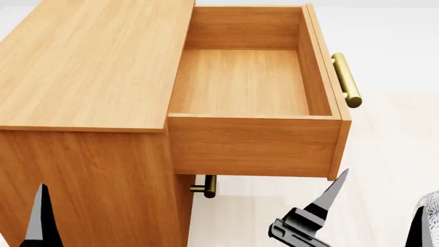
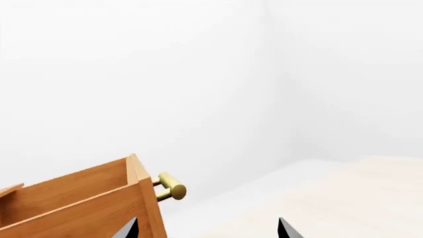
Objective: Put the bowl on top of the cabinet.
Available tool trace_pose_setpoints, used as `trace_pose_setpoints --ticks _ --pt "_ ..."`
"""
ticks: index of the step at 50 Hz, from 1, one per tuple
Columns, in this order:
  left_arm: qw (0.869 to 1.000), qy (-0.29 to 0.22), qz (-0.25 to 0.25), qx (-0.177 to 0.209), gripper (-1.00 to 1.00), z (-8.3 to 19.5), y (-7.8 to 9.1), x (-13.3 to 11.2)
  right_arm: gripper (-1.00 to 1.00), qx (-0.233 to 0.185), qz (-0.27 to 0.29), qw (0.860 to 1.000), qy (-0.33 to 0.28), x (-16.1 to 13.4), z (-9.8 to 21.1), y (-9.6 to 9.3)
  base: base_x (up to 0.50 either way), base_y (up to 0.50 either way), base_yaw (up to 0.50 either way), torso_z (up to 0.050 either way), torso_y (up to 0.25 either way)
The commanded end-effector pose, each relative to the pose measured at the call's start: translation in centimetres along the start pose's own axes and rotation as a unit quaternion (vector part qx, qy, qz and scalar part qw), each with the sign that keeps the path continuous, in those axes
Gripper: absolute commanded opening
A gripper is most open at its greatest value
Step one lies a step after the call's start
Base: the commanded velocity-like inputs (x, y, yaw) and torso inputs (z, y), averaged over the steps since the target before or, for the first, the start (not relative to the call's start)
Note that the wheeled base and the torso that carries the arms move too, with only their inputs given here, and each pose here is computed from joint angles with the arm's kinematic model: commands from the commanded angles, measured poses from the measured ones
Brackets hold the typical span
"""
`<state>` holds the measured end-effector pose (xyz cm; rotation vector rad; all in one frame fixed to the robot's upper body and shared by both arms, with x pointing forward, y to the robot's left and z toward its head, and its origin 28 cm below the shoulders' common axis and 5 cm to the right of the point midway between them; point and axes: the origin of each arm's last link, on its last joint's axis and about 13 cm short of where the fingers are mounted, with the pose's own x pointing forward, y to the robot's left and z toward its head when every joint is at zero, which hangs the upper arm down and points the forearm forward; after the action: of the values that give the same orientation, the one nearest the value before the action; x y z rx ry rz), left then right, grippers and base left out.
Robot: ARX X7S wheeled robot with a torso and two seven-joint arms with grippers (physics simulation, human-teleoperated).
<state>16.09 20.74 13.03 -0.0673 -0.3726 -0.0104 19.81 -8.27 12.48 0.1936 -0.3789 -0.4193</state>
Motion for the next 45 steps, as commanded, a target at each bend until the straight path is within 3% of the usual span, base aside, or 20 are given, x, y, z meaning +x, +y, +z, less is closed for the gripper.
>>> trace_pose_setpoints --ticks 1,12,16,20,32,45 --pt "1.000 -0.008 0.011 0.008 1.00 0.0 0.3 0.3 1.00 0.012 -0.049 0.998 -0.024 0.3 -1.2 0.3 0.00 0.00 0.00 0.000 0.000" --pt "1.000 -0.009 0.011 0.007 1.00 0.0 0.3 0.3 1.00 0.087 -0.090 0.992 -0.029 0.6 -1.2 0.8 0.00 0.00 0.00 0.000 0.000" --pt "1.000 -0.010 0.015 0.008 1.00 0.0 0.3 0.3 1.00 0.129 -0.128 0.983 -0.019 0.9 -1.7 1.1 0.00 0.00 0.00 0.000 0.000" --pt "1.000 -0.011 0.017 0.007 1.00 0.0 0.4 0.3 1.00 0.142 -0.173 0.974 -0.023 1.3 -1.8 1.3 0.00 0.00 0.00 0.000 0.000" --pt "1.000 -0.010 0.016 0.008 1.00 0.0 0.3 0.3 1.00 0.232 -0.208 0.950 -0.003 2.6 -2.0 3.1 0.00 0.00 0.00 0.000 0.000" --pt "1.000 -0.009 0.012 0.008 1.00 -0.1 0.3 0.3 1.00 0.262 -0.231 0.937 -0.012 3.7 -1.4 4.1 0.00 0.00 0.00 0.000 0.000"
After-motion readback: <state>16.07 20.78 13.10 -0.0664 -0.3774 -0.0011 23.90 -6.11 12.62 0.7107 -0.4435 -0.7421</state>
